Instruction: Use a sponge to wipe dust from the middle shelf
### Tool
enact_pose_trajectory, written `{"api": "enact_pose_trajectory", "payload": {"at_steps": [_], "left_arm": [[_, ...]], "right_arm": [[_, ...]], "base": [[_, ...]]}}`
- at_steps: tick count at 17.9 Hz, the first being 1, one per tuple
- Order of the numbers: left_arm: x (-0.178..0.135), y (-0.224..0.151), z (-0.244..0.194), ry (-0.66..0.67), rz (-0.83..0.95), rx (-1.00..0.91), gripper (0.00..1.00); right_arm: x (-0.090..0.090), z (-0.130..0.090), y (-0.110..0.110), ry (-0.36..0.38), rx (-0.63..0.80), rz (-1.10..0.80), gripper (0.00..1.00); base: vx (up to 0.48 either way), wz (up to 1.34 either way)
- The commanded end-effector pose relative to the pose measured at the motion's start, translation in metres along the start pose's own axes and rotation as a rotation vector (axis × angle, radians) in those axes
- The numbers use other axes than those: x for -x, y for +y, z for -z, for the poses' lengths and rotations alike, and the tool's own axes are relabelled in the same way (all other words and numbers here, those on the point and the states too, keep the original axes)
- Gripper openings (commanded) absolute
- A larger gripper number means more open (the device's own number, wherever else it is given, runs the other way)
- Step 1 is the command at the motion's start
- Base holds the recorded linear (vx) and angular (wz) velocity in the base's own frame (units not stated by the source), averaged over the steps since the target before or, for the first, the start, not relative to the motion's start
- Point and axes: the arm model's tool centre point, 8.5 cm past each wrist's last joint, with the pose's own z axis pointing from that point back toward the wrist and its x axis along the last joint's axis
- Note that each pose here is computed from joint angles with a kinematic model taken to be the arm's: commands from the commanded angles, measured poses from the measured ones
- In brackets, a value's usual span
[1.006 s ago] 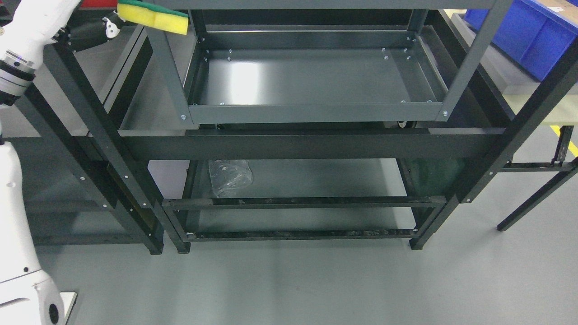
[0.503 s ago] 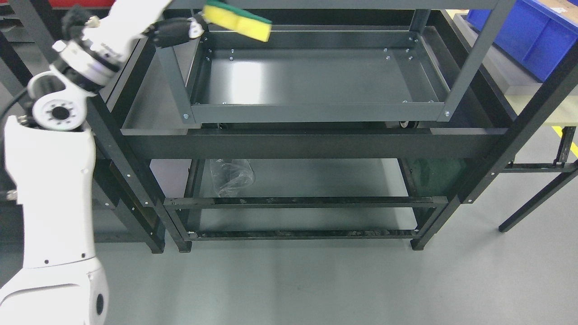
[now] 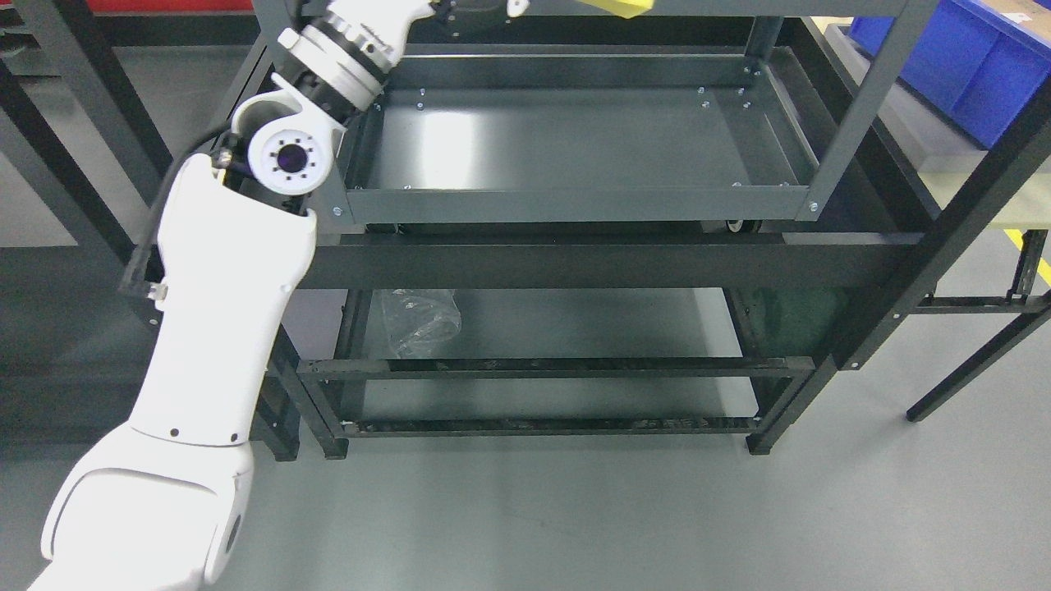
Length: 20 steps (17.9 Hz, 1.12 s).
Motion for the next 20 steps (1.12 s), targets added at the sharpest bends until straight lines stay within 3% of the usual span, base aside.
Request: {"api": "enact_pose_trajectory", "payload": {"at_steps": [1,5,9,11,13,16,20], "left_arm": [[-0.086,-0.13,0.037,-0.156,-0.024,0.353,0.0],[-0.067,-0.16,0.027,-0.038,-0.071,0.372,0.0],[-0.071,-0.16,0.025,-0.068,-0.104,0.338,0.0],[-0.07,-0.172,0.006,-0.074,-0.228,0.3,0.0],[-0.056,-0.184,-0.026,-0.006,-0.35,0.236,0.0],[-0.01,-0.19,-0.103,0.123,-0.522,0.044,0.0],[0.07,-0.148,-0.206,0.403,-0.648,-0.281,0.0]], "right_arm": [[-0.01,0.0,-0.01,-0.023,0.015,0.002,1.0],[-0.01,0.0,-0.01,-0.023,0.015,0.002,1.0],[-0.01,0.0,-0.01,-0.023,0.015,0.002,1.0],[-0.01,0.0,-0.01,-0.023,0.015,0.002,1.0],[-0.01,0.0,-0.01,-0.023,0.015,0.002,1.0],[-0.01,0.0,-0.01,-0.023,0.015,0.002,1.0],[-0.01,0.0,-0.01,-0.023,0.015,0.002,1.0]], "base": [[0.0,0.0],[0.0,0.0],[0.0,0.0],[0.0,0.0],[0.0,0.0],[0.0,0.0],[0.0,0.0]]}}
